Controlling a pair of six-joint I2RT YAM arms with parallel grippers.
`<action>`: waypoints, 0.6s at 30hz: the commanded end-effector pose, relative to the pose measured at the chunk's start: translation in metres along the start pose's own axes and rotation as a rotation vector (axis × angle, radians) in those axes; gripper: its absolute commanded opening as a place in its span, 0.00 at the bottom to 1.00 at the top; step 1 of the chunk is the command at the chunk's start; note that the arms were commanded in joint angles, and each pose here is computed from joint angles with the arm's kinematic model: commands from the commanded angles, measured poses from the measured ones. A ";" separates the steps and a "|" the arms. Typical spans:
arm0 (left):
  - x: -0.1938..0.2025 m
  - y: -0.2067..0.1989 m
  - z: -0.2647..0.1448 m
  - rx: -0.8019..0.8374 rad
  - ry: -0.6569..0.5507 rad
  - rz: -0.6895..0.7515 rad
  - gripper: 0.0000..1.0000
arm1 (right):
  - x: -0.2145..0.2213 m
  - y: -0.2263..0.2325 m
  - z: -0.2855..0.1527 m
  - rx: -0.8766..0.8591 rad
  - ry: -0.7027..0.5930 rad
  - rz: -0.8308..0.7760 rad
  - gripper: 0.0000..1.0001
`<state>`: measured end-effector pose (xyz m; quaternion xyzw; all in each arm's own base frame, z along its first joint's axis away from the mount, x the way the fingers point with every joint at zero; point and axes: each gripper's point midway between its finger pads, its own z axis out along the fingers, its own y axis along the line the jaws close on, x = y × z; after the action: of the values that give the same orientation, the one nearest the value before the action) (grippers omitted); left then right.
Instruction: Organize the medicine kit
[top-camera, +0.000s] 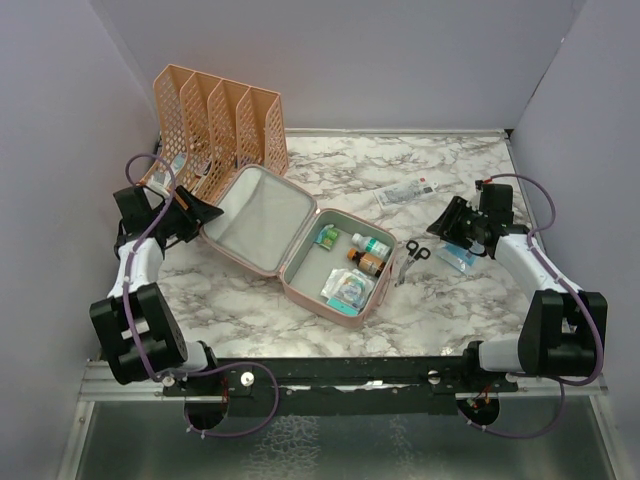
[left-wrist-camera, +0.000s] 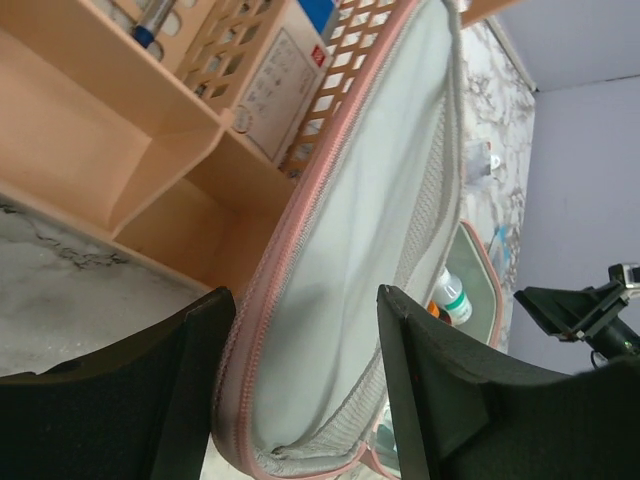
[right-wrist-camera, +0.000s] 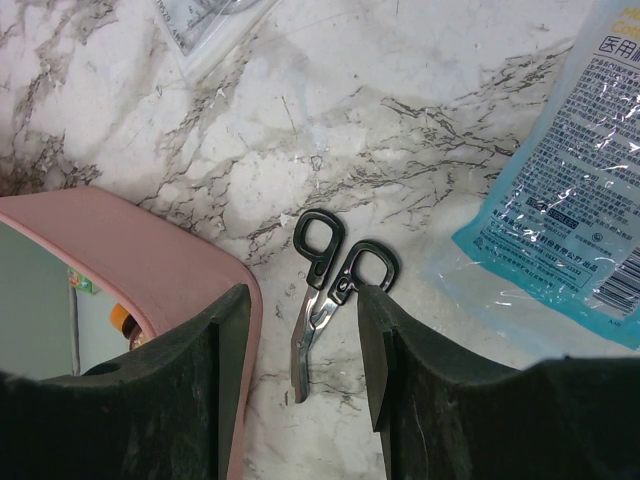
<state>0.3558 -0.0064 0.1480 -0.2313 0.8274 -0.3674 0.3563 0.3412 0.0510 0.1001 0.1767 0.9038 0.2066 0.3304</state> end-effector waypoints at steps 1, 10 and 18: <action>-0.005 -0.038 -0.015 0.132 -0.023 0.060 0.59 | -0.011 0.011 -0.005 -0.029 -0.038 -0.022 0.47; 0.001 -0.066 -0.031 0.225 -0.022 0.101 0.55 | -0.009 0.011 -0.005 -0.035 -0.032 -0.026 0.47; 0.018 -0.092 -0.026 0.283 0.035 0.222 0.47 | -0.007 0.011 -0.005 -0.033 -0.030 -0.031 0.47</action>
<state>0.3412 -0.0470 0.2080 -0.1401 0.7982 -0.4304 0.3975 0.3409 0.0531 0.1001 0.1736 0.9044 0.2075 0.3299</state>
